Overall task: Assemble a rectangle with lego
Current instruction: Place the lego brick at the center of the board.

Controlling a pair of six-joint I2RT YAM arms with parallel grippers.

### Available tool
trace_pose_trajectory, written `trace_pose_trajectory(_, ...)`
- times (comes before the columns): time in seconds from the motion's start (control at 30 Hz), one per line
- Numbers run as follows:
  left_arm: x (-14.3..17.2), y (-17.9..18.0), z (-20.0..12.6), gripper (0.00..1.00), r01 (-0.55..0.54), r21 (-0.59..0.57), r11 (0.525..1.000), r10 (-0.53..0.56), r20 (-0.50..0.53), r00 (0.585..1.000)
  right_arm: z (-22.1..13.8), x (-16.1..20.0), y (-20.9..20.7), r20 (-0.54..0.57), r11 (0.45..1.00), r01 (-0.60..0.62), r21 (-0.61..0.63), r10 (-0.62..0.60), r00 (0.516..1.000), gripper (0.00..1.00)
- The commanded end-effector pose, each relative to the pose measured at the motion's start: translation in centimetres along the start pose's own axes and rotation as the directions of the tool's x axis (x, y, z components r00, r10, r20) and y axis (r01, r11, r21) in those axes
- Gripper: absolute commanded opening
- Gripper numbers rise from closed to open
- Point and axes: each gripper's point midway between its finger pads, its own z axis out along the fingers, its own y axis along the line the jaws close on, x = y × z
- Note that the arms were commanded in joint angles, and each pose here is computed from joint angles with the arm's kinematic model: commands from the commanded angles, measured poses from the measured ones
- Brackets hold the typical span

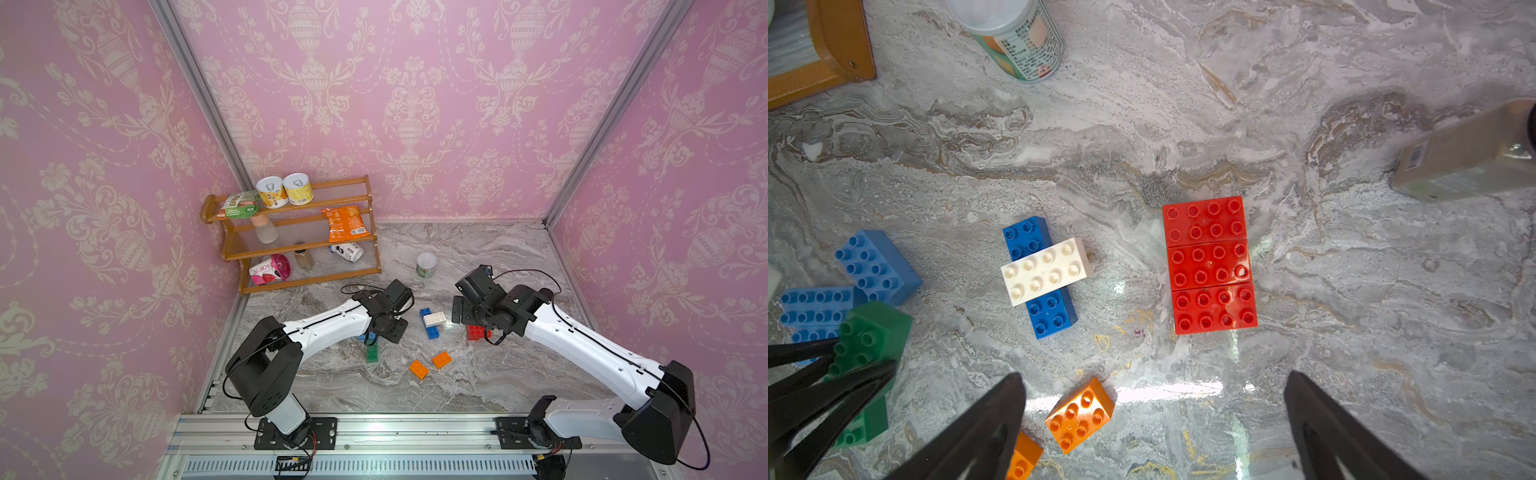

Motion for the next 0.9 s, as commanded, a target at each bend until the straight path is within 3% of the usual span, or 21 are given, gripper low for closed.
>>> trace_pose_trajectory(0.0,0.4,-0.2,0.7,0.00,-0.107,-0.040,0.993,0.105,-0.044,0.993,-0.2,0.1,-1.0,0.012,0.999,-0.030,0.025,0.030,0.999,1.00)
trace_pose_trajectory(0.23,1.3,-0.9,2.8,0.09,-0.166,-0.056,0.985,0.160,-0.102,0.982,-0.1,-0.1,-0.6,0.017,0.999,-0.036,0.004,0.036,0.999,1.00)
trace_pose_trajectory(0.43,1.0,-1.4,2.8,0.31,-0.176,-0.053,0.983,0.170,-0.095,0.981,0.1,0.1,-0.5,0.016,0.999,-0.035,-0.003,0.035,0.999,1.00)
trace_pose_trajectory(0.67,-0.2,-1.0,-0.4,0.62,-0.150,-0.076,0.986,0.150,-0.008,0.989,0.2,0.1,0.0,0.016,0.999,-0.025,-0.030,0.025,1.000,1.00)
trace_pose_trajectory(0.87,-0.4,0.4,-4.0,0.68,-0.052,-0.122,0.991,0.064,0.100,0.993,0.5,0.3,1.7,-0.009,0.996,0.009,-0.092,-0.010,1.000,0.99)
